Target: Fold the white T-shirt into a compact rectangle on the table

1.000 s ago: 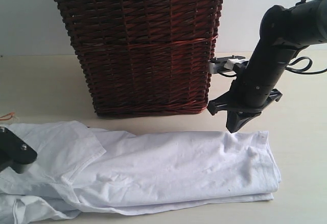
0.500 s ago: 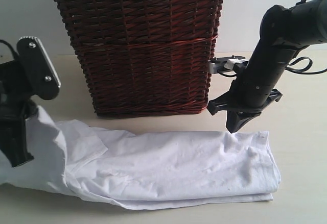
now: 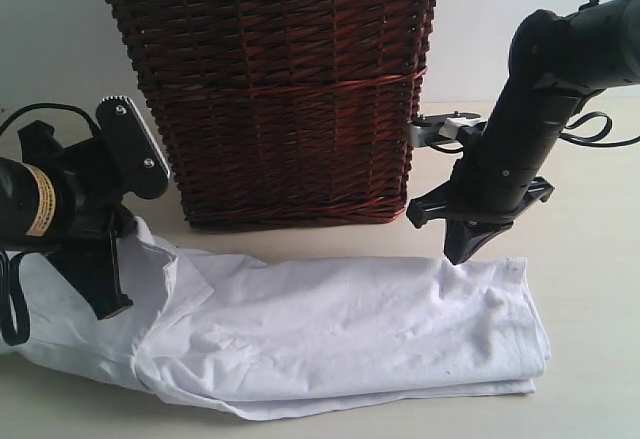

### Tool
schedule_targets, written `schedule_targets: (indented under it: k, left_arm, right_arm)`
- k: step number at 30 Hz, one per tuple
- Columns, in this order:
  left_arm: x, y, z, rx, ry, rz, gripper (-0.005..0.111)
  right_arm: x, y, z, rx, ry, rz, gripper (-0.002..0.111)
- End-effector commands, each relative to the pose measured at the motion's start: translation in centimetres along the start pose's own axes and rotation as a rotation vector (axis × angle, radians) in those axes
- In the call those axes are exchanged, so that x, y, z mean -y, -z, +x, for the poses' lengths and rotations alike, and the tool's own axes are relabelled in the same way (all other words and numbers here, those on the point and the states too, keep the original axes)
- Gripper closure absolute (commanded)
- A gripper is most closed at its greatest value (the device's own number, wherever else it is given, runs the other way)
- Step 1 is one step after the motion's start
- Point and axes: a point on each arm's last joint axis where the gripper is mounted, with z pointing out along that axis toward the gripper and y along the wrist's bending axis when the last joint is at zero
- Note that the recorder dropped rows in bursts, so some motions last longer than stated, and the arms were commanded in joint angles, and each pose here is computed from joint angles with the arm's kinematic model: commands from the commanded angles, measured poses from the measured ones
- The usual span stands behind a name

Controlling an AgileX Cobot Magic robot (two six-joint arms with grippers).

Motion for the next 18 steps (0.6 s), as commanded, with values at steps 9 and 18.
schedule_targets:
  k: [9, 18]
  left_arm:
    - [-0.4, 0.1, -0.5, 0.032, 0.075, -0.016, 0.059]
    - [0.5, 3.2, 2.0, -0.196, 0.543, 0.071, 0.092]
  right_arm:
    - [0.0, 0.4, 0.2, -0.001, 0.007, -0.001, 0.108]
    - [0.0, 0.4, 0.4, -0.022, 0.010, -0.004, 0.108]
